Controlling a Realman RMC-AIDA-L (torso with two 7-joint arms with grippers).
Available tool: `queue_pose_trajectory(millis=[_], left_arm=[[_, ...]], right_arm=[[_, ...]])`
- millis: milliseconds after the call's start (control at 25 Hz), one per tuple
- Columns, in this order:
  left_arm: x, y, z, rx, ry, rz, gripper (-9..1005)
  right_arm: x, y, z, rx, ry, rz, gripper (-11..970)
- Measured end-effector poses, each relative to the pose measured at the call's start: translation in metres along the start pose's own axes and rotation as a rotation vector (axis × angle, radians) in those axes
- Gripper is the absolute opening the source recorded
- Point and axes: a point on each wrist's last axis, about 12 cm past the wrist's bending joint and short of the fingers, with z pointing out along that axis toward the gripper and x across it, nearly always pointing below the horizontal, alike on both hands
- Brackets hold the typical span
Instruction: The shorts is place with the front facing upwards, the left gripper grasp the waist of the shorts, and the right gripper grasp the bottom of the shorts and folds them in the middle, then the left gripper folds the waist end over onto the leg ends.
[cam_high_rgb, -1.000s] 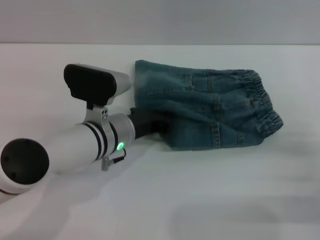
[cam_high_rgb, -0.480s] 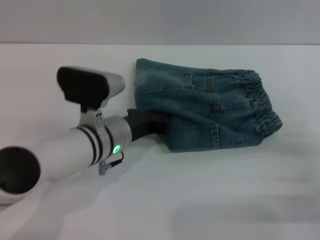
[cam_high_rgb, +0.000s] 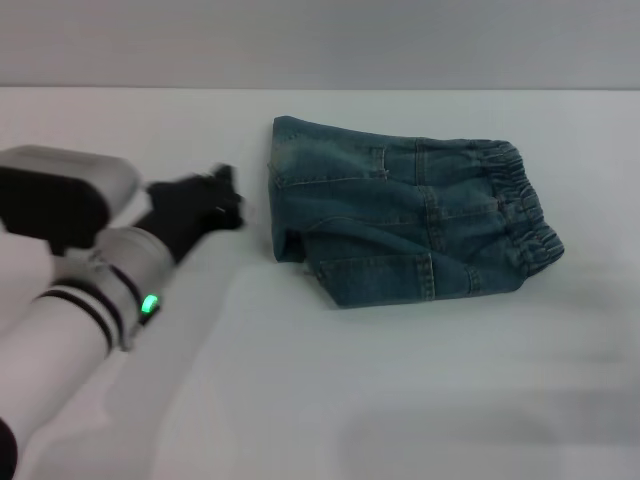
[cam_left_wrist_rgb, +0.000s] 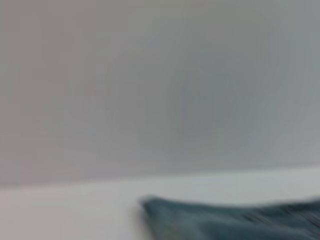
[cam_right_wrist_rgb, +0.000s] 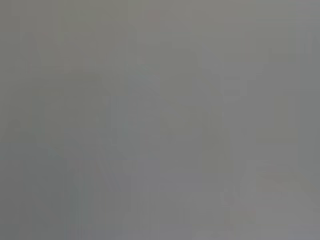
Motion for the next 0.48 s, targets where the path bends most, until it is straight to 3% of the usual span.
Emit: queue_pose_trajectory(millis=[200,360,480], left_arm=[[-0.001,0.017,-0.008,-0.134,-0.121,0.028,40],[0.004,0.013,-0.011,-0.177,-0.232,0.137,43],[0.011,0.014,-0.013,-0.194,-0.331,0.14,45]], right_arm=[[-0.001,-0.007,-0.003,0.021,-0.027,-0.015,39],[-0.005,-0.011,-0.006,0.04,-0.082,-0.058,43],[-0.006,-0.014,-0.006,0.047,-0.099,-0.071,46]])
